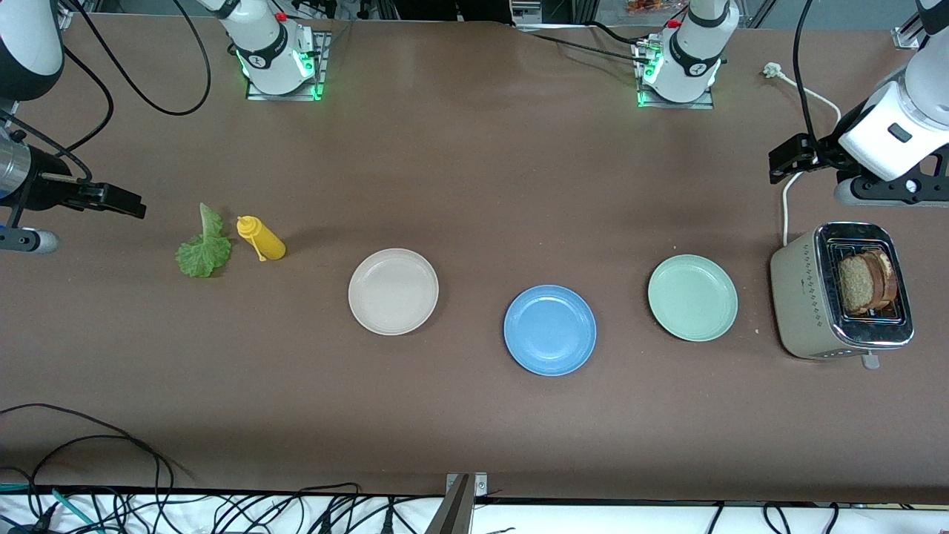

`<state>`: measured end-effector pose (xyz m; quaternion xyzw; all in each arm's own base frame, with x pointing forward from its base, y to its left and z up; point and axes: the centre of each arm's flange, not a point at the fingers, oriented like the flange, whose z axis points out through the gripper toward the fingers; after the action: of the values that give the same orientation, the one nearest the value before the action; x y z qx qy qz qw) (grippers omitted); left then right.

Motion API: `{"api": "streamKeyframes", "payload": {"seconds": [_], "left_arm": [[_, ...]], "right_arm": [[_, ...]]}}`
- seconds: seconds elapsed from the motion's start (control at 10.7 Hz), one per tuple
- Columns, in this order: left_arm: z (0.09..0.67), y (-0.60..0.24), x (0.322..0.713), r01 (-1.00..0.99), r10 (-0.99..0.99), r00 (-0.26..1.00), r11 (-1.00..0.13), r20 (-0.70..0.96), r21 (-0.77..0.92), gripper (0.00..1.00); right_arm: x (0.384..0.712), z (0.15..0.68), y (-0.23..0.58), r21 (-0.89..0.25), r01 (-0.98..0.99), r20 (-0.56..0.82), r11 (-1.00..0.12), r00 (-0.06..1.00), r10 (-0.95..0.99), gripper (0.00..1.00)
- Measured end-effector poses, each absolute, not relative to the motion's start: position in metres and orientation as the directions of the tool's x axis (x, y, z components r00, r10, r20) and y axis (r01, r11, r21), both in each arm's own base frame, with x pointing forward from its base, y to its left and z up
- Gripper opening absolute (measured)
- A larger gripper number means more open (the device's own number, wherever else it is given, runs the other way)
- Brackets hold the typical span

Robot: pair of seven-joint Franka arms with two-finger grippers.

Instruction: Make sandwich in blue plate with both arms

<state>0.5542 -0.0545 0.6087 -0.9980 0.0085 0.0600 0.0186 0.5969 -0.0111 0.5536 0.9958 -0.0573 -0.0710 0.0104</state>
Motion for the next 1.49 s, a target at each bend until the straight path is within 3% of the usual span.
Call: {"api": "streamKeyframes", "payload": {"seconds": [1.49], "left_arm": [[0.6087, -0.0604, 0.5535, -0.032, -0.026, 0.992, -0.998, -0.121, -0.046, 1.00]], "right_arm": [[0.5954, 0.5559, -0.0160, 0.028, -0.112, -0.137, -0.993, 0.984, -0.115, 1.00]]}}
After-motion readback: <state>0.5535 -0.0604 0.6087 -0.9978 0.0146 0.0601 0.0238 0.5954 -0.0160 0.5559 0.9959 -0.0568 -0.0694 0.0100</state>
